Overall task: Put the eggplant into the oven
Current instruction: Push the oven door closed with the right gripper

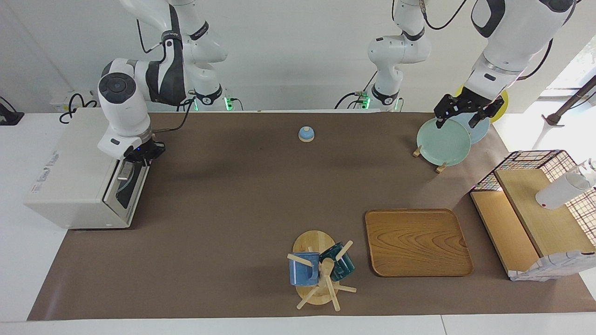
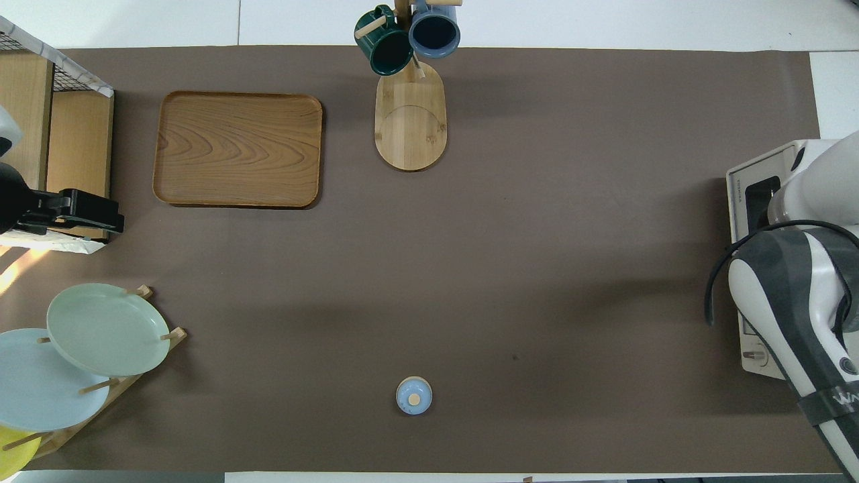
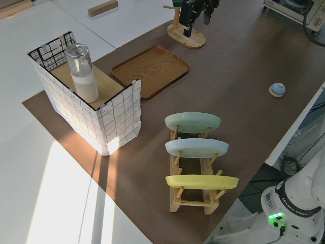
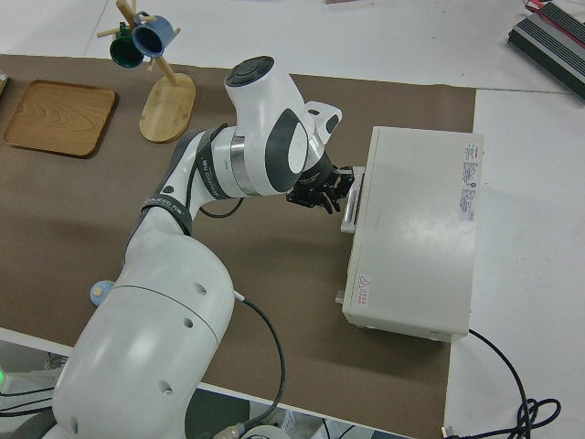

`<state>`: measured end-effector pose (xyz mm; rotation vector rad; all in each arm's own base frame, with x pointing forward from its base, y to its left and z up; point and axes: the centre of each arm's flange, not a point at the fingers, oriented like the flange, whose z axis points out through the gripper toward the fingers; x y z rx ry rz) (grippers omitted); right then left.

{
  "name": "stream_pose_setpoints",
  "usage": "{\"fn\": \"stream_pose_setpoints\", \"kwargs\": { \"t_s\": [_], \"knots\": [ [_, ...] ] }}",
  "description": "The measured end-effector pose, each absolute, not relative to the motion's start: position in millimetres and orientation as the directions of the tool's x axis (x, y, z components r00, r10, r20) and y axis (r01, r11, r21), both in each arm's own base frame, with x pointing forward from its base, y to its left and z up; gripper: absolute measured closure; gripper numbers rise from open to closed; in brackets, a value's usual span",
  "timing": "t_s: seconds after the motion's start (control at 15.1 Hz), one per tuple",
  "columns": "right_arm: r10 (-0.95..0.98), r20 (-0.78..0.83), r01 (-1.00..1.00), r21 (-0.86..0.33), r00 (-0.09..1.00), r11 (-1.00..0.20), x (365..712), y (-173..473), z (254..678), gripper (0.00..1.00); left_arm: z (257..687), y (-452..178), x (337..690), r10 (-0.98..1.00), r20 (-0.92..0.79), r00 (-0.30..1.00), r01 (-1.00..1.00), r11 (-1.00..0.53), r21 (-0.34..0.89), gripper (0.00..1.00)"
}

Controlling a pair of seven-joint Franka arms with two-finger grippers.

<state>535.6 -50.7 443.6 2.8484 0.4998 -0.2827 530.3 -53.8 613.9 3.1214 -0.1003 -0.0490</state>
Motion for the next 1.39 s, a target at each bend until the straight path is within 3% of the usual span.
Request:
{"fn": "stream_pose_setpoints", "kwargs": {
  "t_s": [0.27, 0.53, 0.66, 1.39],
  "knots": [
    [0.297, -0.170, 0.322, 0.145, 0.940, -0.936, 545.3, -36.5, 485.1, 0.40, 613.9, -53.8, 530.3, -0.064, -0.031, 0.997, -0.064, -0.998, 0.019, 0.00],
    [0.282, -0.069, 0.286, 0.058, 0.957, -0.956, 552.4, -1.4, 559.9, 0.00, 613.9, -53.8, 530.3, -0.064, -0.031, 0.997, -0.064, -0.998, 0.019, 0.00],
    [0.290, -0.068, 0.293, 0.050, 0.955, -0.955, 549.8, 14.8, 576.7, 0.00, 613.9, -53.8, 530.3, -0.064, -0.031, 0.997, -0.064, -0.998, 0.019, 0.00],
    [0.239, -0.060, 0.241, 0.031, 0.969, -0.970, 545.2, 31.9, 583.9, 0.00, 613.9, -53.8, 530.3, -0.065, -0.031, 0.997, -0.064, -0.998, 0.019, 0.00]
  ]
}}
